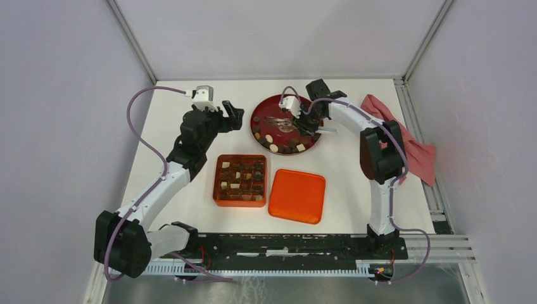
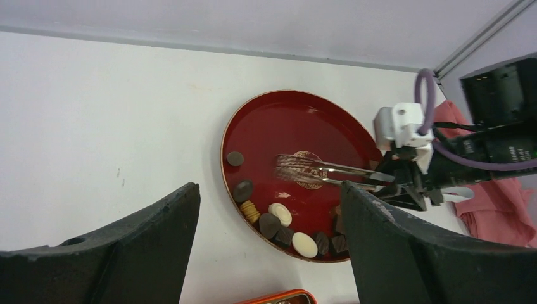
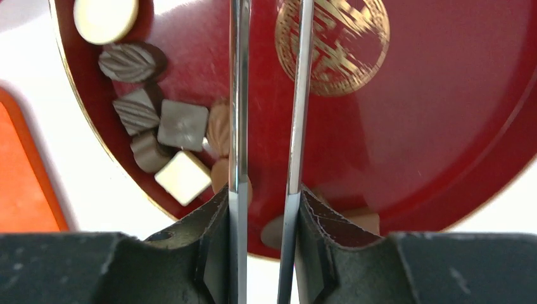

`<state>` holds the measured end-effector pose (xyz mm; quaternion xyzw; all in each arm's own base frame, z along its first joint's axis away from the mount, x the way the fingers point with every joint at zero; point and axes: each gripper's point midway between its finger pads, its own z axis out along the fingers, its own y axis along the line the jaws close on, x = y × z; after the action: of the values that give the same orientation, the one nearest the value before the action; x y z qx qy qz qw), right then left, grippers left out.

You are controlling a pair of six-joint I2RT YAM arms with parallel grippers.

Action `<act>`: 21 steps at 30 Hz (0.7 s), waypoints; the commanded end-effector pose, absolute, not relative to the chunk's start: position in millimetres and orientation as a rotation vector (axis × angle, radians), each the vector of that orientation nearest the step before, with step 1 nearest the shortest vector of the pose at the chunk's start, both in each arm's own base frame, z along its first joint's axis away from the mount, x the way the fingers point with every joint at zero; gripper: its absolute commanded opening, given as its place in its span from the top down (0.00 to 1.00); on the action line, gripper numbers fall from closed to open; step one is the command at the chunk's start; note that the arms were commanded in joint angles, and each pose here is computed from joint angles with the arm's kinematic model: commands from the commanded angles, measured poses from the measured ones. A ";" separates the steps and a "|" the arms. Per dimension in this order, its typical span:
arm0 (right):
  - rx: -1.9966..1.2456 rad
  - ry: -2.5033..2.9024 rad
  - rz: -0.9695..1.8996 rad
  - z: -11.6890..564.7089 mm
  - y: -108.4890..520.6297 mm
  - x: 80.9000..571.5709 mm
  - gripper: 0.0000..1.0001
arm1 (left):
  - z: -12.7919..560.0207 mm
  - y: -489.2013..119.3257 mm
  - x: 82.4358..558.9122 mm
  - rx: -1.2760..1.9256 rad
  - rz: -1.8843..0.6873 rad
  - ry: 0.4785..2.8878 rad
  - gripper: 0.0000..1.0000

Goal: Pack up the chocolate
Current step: Move the fake chocolate to the plate.

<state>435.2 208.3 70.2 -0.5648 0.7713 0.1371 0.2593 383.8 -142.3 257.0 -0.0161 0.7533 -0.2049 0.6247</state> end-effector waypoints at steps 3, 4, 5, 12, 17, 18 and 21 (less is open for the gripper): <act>-1.592 2.012 0.344 75.1 239.7 445.1 0.62 | 276.6 -136.9 377.4 -0.017 -0.377 1.630 0.13; -1.595 2.012 0.346 73.9 240.4 445.3 0.62 | 276.5 -137.5 375.7 -0.013 -0.372 1.626 0.13; -1.598 2.013 0.352 73.2 240.6 443.9 0.62 | 277.8 -138.3 374.6 -0.010 -0.370 1.620 0.13; -1.617 2.011 0.321 67.5 237.0 444.1 0.61 | 277.1 -139.6 373.2 -0.011 -0.350 1.620 0.12; -1.616 2.005 0.306 66.5 237.7 448.6 0.60 | 276.3 -138.1 372.2 -0.022 -0.345 1.619 0.12; -1.616 2.008 0.307 65.7 238.2 449.8 0.60 | 275.5 -137.7 371.9 -0.023 -0.344 1.620 0.12; -1.631 2.008 0.332 63.5 241.2 448.8 0.60 | 275.4 -137.6 371.6 -0.025 -0.343 1.619 0.12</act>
<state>431.5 233.1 51.1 -0.5954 0.7564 0.1280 0.2385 371.6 -143.8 256.5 -0.0126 0.7437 -0.1664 0.6474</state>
